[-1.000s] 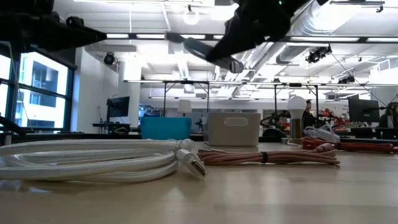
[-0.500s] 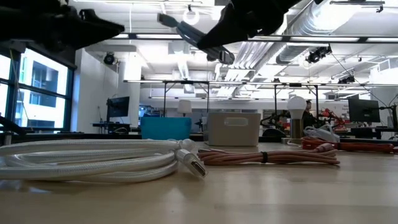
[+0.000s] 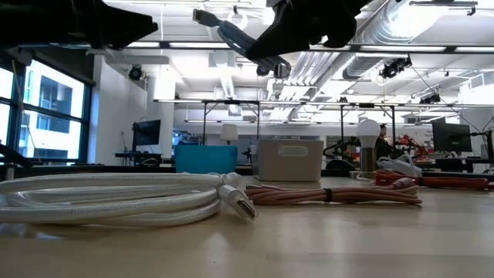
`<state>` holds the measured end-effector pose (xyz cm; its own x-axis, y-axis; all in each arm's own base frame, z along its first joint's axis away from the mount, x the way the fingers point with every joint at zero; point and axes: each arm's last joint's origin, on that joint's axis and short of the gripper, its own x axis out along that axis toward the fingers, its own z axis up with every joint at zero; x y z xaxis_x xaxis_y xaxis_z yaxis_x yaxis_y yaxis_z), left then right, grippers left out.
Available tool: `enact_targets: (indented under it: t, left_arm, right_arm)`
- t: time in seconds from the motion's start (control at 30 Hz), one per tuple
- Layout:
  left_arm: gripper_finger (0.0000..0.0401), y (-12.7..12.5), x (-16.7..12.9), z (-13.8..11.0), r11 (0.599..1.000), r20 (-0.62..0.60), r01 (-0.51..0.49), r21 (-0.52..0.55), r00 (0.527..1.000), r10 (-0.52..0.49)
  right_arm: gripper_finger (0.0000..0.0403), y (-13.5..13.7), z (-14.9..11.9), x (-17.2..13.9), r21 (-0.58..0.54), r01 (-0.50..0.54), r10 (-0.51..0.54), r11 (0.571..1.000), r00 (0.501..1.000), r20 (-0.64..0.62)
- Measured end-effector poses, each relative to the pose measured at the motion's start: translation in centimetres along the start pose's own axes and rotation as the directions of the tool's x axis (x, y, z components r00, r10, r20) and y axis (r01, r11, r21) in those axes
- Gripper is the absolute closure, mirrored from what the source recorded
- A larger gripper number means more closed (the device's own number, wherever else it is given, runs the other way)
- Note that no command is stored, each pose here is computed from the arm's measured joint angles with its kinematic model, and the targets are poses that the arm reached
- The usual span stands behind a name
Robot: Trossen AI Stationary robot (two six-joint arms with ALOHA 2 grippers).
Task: Pick & Place USB Port
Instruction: Put the blue HDMI cable into the blue bin
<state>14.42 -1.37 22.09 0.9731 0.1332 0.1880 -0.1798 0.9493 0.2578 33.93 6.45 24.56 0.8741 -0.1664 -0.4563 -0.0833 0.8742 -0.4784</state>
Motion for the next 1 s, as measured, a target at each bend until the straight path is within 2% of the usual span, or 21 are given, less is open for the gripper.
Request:
enact_targets:
  t: [0.2, 0.3, 0.6, 0.8, 1.0]
  left_arm:
    - [0.0199, -0.6, 0.5, -0.7, 0.997, -0.04, 0.075, -0.034, 0.996, -0.076]
    - [0.0199, -0.7, 1.2, -0.3, 0.994, -0.046, 0.095, -0.045, 0.994, -0.097]
    - [0.0198, -1.7, 5.1, 0.7, 0.98, -0.199, 0.195, 0.025, 0.962, -0.187]
    - [0.0198, -2.0, 7.0, 1.5, 0.969, -0.271, 0.234, 0.086, 0.941, -0.203]
    - [0.0198, -1.9, 7.4, 2.0, 0.972, -0.236, 0.215, 0.095, 0.953, -0.188]
  right_arm:
    - [0.037, 0.0, 0.2, 0.0, -0.006, -0.019, 0.019, 1.0, 0.999, 0.028]
    - [0.037, 0.0, 0.3, 0.0, -0.004, -0.03, 0.03, 1.0, 0.999, 0.041]
    - [0.037, 0.0, 0.4, -0.1, -0.003, -0.042, 0.042, 0.999, 0.998, 0.052]
    - [0.037, 0.1, 0.4, -0.1, -0.029, -0.04, 0.042, 0.999, 0.997, 0.057]
    - [0.037, 0.5, 1.2, -0.4, -0.111, -0.005, 0.017, 0.994, 0.993, 0.113]
